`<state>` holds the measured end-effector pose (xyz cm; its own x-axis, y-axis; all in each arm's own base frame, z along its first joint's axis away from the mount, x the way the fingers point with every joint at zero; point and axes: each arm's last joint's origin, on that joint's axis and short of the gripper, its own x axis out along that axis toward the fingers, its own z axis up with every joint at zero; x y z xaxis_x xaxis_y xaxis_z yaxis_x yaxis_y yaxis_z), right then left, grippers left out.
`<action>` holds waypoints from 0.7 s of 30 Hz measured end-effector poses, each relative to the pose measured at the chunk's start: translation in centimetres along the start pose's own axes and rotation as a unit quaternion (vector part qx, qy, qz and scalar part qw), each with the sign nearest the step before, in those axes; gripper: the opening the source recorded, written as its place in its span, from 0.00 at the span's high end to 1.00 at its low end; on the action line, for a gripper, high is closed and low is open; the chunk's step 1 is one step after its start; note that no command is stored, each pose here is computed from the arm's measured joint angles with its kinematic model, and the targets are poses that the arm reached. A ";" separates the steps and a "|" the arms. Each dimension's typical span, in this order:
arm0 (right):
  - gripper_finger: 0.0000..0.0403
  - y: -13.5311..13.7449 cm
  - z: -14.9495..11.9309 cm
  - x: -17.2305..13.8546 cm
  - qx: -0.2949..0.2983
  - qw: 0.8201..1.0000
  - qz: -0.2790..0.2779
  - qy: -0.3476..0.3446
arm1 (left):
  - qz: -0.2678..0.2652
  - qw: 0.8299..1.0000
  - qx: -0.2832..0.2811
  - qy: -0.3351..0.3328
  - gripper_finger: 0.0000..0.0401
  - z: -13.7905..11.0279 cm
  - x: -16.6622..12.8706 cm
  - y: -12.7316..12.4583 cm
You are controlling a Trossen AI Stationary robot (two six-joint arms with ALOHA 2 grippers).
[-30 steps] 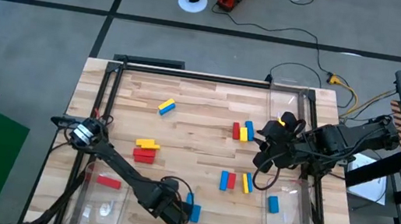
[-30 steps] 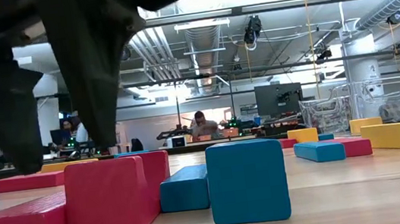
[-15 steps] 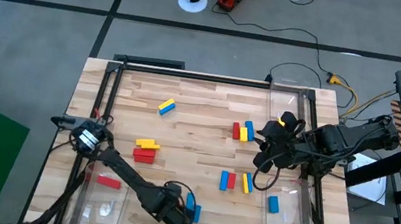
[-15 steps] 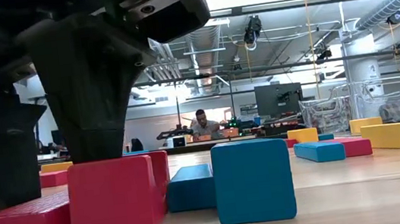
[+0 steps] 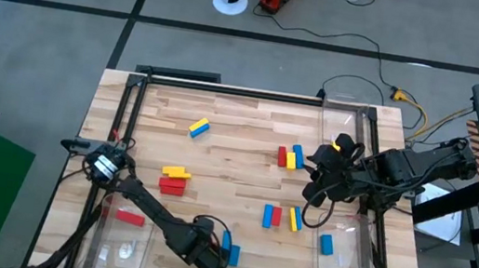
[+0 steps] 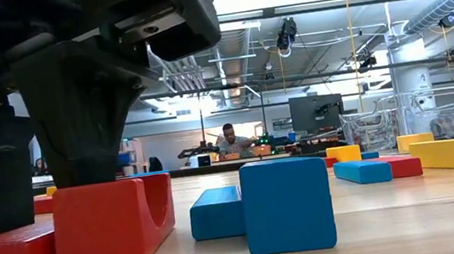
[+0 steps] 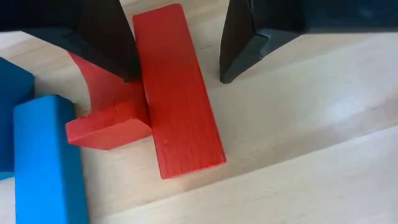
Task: Sort blocks
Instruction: Put the red block into the bottom left transparent bin
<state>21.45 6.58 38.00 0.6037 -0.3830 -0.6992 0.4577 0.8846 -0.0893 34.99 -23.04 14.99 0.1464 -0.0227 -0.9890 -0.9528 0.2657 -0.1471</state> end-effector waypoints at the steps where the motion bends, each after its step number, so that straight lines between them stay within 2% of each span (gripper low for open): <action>1: 0.77 0.0 0.0 0.0 0.000 1.000 0.000 0.000 | 0.007 1.000 -0.007 -0.002 0.51 0.0 0.0 0.1; 6: 0.76 0.0 0.0 0.0 0.000 1.000 0.000 0.000 | 0.021 1.000 -0.014 -0.006 0.51 0.1 -0.3 0.5; 15: 0.73 0.0 0.0 0.0 0.000 1.000 0.000 0.000 | 0.012 1.000 -0.013 -0.007 0.50 0.2 -0.9 0.4; 21: 0.75 0.0 0.0 0.0 -0.002 1.000 0.000 0.000 | -0.005 1.000 -0.005 -0.014 0.50 0.3 -0.7 0.1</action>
<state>21.45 6.58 38.00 0.6037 -0.3827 -0.6993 0.4555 0.8855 -0.0914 34.86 -22.72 15.70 0.1633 0.0010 -0.9866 -0.9538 0.2557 -0.1576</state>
